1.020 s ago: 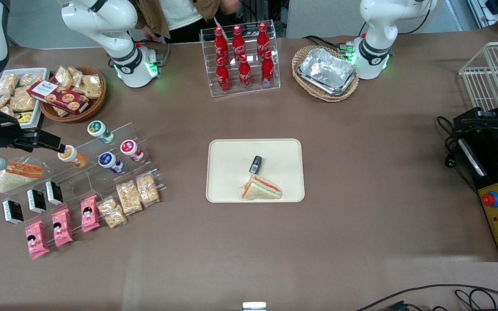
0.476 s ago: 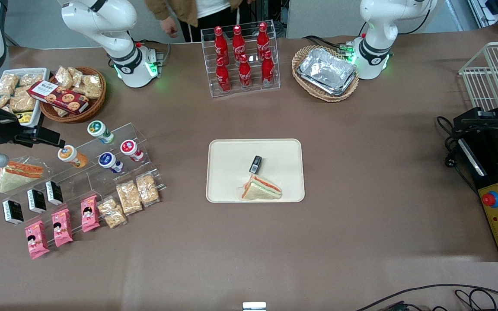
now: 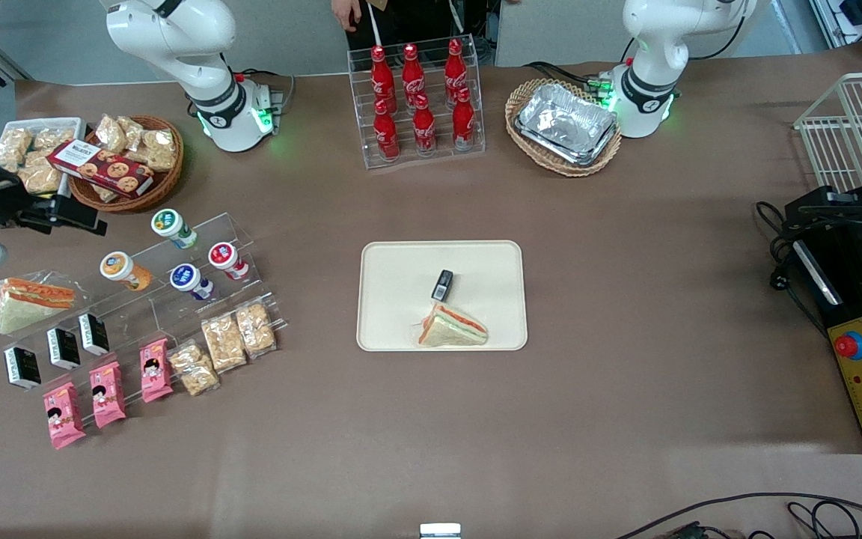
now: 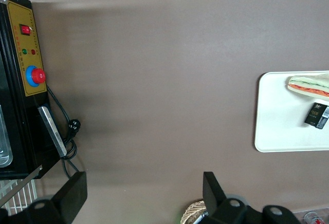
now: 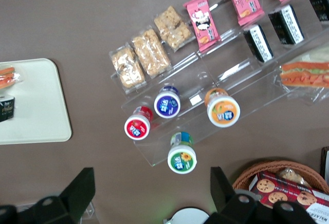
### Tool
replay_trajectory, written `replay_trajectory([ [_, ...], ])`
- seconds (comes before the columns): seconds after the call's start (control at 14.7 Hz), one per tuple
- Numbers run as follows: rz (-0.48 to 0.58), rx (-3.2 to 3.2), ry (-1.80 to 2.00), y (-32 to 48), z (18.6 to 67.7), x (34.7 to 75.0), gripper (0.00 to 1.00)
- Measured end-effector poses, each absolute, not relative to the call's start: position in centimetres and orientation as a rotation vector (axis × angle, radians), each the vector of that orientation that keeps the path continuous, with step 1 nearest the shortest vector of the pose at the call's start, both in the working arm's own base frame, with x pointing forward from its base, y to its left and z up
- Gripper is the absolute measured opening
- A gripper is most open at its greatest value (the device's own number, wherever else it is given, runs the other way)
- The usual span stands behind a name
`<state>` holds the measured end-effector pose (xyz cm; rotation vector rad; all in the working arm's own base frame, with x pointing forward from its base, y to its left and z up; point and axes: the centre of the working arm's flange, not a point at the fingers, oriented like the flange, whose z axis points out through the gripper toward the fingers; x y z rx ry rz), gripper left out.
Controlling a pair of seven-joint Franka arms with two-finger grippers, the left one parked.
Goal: Place green gum on tray
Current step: 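Move the right gripper toward the green gum tub on the acrylic rack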
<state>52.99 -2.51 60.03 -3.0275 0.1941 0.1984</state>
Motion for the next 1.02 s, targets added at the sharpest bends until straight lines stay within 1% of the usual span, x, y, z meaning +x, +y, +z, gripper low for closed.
replay_trajectory([
  [0.2, 0.171, -3.024, 0.207, -2.8, 59.3, 51.0, 1.0],
  [0.68, 0.1, -3.02, 0.222, -2.5, 54.4, 46.5, 1.0],
  [0.82, 0.104, -3.02, 0.224, -2.4, 53.0, 45.8, 1.0],
  [1.02, 0.146, -3.019, 0.229, -2.3, 50.7, 45.2, 1.0],
])
